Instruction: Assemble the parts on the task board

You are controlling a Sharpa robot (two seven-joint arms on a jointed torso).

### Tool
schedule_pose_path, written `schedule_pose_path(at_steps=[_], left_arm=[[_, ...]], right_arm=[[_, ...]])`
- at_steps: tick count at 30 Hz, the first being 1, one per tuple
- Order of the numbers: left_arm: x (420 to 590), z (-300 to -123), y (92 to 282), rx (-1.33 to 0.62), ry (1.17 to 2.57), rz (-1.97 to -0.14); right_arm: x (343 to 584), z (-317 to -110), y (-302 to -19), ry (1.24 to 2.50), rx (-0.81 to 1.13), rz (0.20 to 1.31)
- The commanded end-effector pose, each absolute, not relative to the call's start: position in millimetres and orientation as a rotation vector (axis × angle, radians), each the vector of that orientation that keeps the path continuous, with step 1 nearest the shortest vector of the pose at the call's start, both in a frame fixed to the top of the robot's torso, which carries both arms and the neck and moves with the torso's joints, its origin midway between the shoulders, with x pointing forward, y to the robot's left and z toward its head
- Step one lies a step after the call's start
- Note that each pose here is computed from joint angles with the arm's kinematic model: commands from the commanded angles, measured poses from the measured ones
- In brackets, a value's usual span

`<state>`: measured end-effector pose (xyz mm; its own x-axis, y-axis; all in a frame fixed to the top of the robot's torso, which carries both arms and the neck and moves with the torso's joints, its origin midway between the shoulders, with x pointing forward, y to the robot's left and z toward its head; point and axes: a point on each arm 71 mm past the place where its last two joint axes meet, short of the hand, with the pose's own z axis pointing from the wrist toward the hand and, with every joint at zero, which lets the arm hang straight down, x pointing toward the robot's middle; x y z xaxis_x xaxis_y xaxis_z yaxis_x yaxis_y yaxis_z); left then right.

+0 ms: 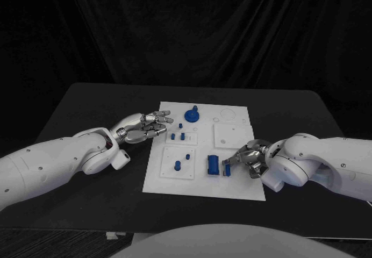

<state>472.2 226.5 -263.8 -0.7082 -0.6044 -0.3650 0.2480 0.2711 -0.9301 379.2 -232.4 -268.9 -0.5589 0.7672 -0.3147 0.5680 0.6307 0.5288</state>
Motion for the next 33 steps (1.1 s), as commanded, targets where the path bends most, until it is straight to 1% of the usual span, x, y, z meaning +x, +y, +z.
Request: schedule_pose_path(at_steps=[1,17,33], left_arm=[[471.3,-263.8,224.3,-0.328,1.831,-1.545],[470.8,-264.6,224.2,-0.329,1.835,-1.547],[470.3,-265.8,224.2,-0.332,1.837,-1.547]], right_arm=[[378.7,-270.9,-235.6,2.314,1.065,0.478],[379.8,-272.5,-233.1,2.34,1.048,0.479],[379.2,-273.3,-230.8,2.384,0.989,0.487]])
